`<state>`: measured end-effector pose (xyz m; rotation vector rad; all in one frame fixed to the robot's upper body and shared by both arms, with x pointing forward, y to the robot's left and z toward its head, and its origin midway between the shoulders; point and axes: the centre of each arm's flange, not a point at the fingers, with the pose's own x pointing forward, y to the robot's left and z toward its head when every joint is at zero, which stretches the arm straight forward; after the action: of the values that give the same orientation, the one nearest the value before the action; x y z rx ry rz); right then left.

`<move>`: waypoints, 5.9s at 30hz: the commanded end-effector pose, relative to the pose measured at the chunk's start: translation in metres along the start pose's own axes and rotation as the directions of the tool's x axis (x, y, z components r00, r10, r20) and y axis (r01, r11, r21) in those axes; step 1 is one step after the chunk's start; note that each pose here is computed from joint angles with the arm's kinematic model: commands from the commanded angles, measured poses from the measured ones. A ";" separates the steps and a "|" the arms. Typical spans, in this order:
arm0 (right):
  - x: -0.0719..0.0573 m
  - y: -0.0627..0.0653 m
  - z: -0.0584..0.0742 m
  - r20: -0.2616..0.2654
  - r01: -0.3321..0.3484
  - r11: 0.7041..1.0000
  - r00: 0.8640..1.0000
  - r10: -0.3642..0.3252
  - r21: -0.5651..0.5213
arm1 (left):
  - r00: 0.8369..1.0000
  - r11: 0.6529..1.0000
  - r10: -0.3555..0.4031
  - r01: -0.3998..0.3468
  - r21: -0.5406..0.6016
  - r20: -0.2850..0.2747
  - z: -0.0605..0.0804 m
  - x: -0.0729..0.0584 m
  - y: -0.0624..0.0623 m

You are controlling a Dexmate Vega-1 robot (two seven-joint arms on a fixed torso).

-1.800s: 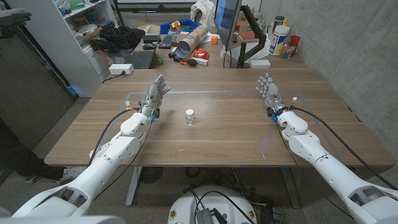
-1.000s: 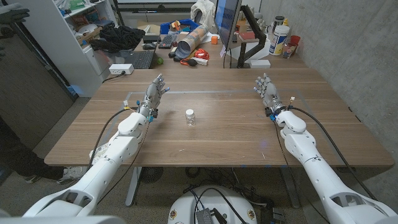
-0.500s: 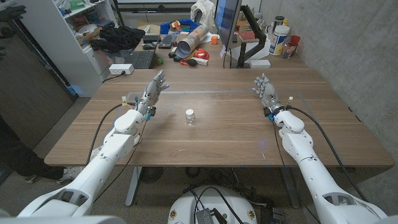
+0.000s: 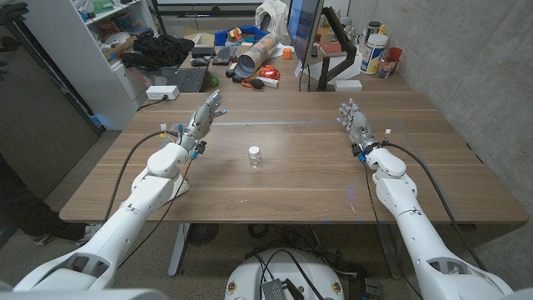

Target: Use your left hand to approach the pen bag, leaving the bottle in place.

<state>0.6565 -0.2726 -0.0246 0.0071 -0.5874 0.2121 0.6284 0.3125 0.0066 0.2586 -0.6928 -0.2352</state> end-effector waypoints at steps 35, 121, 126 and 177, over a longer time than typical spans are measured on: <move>0.000 0.003 0.009 0.028 -0.028 0.999 0.999 0.029 -0.041 | 0.994 0.974 -0.097 0.085 0.211 0.046 0.058 -0.029 0.022; -0.005 -0.008 0.009 0.043 -0.053 0.997 0.998 0.055 -0.051 | 0.966 0.625 -0.253 0.209 0.752 -0.059 0.165 -0.125 0.014; -0.004 -0.007 0.010 0.043 -0.056 0.997 0.997 0.058 -0.055 | 0.962 0.595 -0.264 0.214 0.774 -0.063 0.171 -0.131 0.010; 0.004 0.004 0.010 0.042 -0.082 0.995 0.996 0.084 -0.060 | 0.964 0.410 -0.126 0.267 0.872 -0.236 0.181 -0.180 0.018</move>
<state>0.6536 -0.2685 -0.0133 -0.0690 -0.6407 0.2732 0.3805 0.3513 0.0455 1.4039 -0.6458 -0.0578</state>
